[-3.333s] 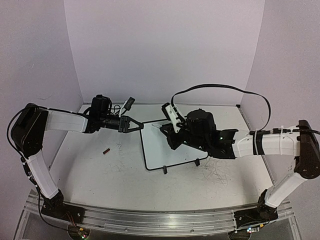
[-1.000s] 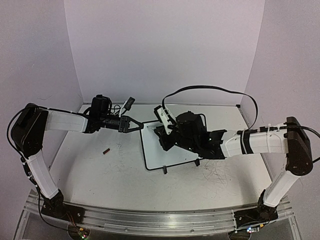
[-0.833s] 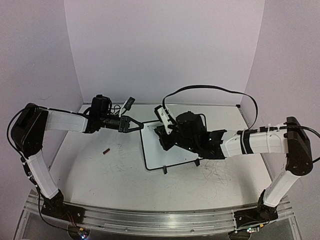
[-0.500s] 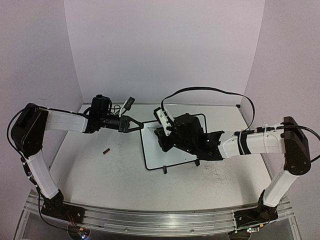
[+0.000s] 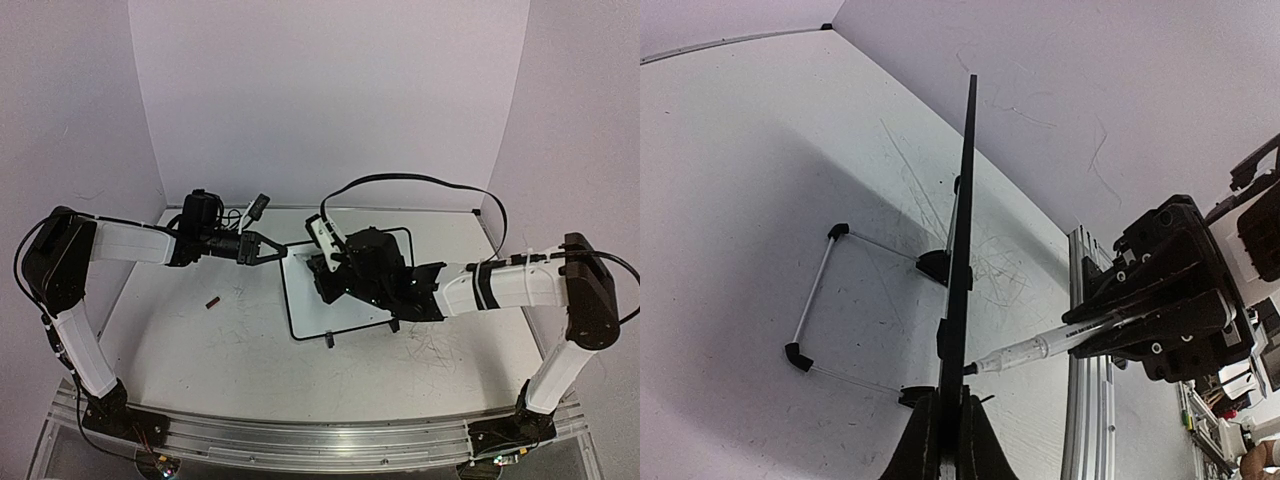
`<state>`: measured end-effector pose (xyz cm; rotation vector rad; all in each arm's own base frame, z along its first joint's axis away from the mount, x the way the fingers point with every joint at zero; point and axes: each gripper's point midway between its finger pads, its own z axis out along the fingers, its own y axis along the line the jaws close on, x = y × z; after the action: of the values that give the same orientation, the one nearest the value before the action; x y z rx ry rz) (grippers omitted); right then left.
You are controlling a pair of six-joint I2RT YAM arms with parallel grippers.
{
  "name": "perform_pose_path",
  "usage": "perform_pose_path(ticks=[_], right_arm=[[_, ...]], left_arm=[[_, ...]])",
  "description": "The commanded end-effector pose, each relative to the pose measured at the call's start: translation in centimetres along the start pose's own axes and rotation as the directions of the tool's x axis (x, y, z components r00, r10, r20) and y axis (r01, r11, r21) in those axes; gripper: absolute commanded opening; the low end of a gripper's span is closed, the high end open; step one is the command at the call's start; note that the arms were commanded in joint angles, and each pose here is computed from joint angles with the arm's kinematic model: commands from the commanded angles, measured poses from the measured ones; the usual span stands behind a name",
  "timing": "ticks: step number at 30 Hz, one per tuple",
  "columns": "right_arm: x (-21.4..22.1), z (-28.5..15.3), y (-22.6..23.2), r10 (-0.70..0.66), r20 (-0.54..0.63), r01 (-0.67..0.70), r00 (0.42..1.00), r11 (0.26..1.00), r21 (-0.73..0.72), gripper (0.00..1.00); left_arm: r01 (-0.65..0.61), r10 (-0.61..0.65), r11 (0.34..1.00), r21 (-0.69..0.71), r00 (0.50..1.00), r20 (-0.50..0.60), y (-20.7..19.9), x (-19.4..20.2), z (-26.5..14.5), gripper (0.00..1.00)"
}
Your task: Write a sentence on the whiteboard
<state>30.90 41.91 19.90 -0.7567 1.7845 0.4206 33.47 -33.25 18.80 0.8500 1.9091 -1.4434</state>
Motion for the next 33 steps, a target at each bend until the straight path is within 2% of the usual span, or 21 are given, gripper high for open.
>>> perform_pose_path(ticks=[1,18,33], right_arm=[[-1.7,0.5,0.1,0.025,0.044,-0.026,0.999,1.0,0.005,0.0],[-1.0,1.0,1.1,0.021,0.022,-0.02,1.0,0.999,-0.04,0.0],[0.0,0.7,0.6,0.046,-0.002,-0.046,0.999,0.999,-0.018,0.0]], left_arm=[[-0.01,0.01,1.0,-0.009,1.0,0.01,-0.2,-0.5,0.2,0.0],[-0.02,0.02,1.0,-0.011,1.0,0.014,-0.4,-0.7,0.1,0.0],[-0.02,0.02,1.0,-0.015,1.0,0.014,-0.4,-0.7,0.1,0.0]])
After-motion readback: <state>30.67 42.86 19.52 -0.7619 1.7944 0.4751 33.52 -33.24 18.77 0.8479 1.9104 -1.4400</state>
